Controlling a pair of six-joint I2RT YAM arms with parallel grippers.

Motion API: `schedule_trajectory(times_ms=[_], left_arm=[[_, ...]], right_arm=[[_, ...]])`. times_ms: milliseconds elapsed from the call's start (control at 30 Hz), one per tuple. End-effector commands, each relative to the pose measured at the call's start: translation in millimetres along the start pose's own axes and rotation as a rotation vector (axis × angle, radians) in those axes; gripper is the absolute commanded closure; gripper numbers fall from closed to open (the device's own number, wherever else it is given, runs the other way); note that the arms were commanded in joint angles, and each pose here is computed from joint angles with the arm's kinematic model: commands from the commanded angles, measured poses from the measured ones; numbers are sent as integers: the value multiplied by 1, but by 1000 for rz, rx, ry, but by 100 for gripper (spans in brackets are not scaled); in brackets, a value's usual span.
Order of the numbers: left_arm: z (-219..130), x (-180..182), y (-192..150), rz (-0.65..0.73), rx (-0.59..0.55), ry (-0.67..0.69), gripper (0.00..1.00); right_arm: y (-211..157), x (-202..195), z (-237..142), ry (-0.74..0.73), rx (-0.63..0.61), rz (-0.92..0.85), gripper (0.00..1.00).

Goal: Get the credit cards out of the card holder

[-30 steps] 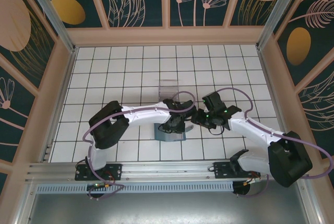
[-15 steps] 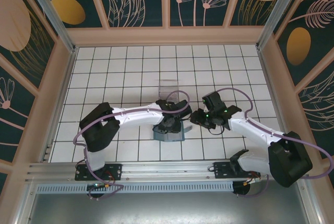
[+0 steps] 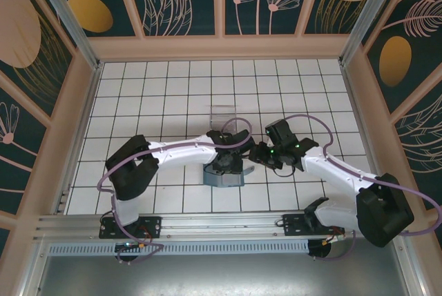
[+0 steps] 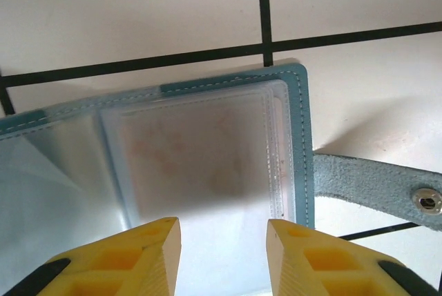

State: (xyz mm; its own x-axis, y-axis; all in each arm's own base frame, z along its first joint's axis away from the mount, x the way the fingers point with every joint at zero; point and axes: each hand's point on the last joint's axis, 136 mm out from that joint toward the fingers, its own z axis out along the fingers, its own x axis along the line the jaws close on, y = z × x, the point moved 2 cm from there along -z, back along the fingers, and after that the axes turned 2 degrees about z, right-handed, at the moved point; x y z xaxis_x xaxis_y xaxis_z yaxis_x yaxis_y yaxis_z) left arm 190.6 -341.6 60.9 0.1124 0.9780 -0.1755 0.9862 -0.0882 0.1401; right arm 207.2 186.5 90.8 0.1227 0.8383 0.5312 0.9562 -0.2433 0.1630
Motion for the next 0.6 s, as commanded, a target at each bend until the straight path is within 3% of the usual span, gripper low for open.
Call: schedule_trajectory(times_ms=[0, 333, 567], left_arm=[[8, -5, -2, 20, 29, 13, 60], [36, 7, -16, 43, 98, 80, 57], [39, 11, -19, 44, 107, 85, 66]], right_arm=[[5, 6, -7, 3, -29, -3, 60], [2, 2, -4, -2, -22, 0, 60], [2, 2, -4, -3, -22, 1, 60]])
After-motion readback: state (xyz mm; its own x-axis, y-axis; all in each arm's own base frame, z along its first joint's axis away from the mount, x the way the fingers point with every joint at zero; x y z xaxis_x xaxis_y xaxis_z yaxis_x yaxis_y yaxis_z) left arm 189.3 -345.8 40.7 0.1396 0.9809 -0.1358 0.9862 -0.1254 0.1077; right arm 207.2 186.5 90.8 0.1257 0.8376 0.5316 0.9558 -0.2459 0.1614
